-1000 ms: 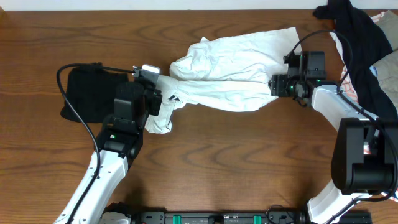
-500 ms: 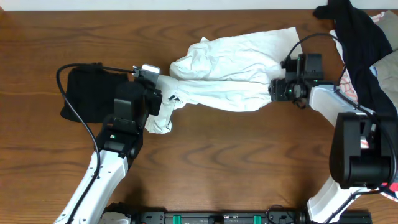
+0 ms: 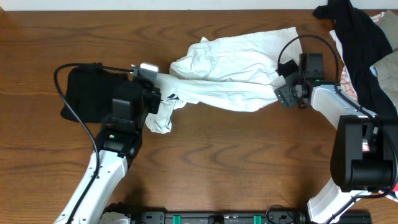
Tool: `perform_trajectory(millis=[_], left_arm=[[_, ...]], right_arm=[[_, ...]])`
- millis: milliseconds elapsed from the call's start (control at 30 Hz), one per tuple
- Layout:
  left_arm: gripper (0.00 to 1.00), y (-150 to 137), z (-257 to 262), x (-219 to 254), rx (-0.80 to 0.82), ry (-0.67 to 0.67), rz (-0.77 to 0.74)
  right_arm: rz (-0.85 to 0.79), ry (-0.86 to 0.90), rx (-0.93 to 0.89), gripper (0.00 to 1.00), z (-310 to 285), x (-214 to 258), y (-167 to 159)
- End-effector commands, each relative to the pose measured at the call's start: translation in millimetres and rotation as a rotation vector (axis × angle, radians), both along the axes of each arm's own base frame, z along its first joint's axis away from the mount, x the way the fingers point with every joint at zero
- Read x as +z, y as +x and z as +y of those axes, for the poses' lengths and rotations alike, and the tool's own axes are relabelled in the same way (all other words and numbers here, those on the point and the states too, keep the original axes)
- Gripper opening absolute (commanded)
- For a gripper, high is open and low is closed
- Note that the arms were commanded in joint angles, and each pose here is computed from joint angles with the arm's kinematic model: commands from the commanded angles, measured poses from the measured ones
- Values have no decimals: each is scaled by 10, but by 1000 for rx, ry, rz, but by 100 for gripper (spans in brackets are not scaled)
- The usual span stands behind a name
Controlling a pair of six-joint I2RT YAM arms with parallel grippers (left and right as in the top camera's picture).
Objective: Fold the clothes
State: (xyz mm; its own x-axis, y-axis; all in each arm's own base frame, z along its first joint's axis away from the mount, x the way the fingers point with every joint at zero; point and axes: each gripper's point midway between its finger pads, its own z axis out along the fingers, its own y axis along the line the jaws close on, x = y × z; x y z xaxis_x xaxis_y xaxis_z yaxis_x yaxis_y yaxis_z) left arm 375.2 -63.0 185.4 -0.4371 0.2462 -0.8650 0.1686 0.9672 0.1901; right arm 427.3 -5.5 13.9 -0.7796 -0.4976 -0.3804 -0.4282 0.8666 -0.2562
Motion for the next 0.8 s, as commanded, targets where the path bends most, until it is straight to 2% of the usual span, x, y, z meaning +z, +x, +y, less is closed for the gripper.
perform_trajectory(millis=[0, 133, 400, 767], left_arm=[[6, 70, 231, 198, 75, -11, -72], [6, 128, 362, 310, 132, -67, -119], [6, 131, 322, 315, 116, -83, -120], [6, 131, 322, 316, 116, -83, -120]], right_arm=[[-26, -83, 49, 86, -178, 151, 43], [-29, -34, 85, 88, -65, 147, 48], [-26, 76, 199, 85, 334, 143, 18], [3, 70, 281, 84, 596, 111, -70]])
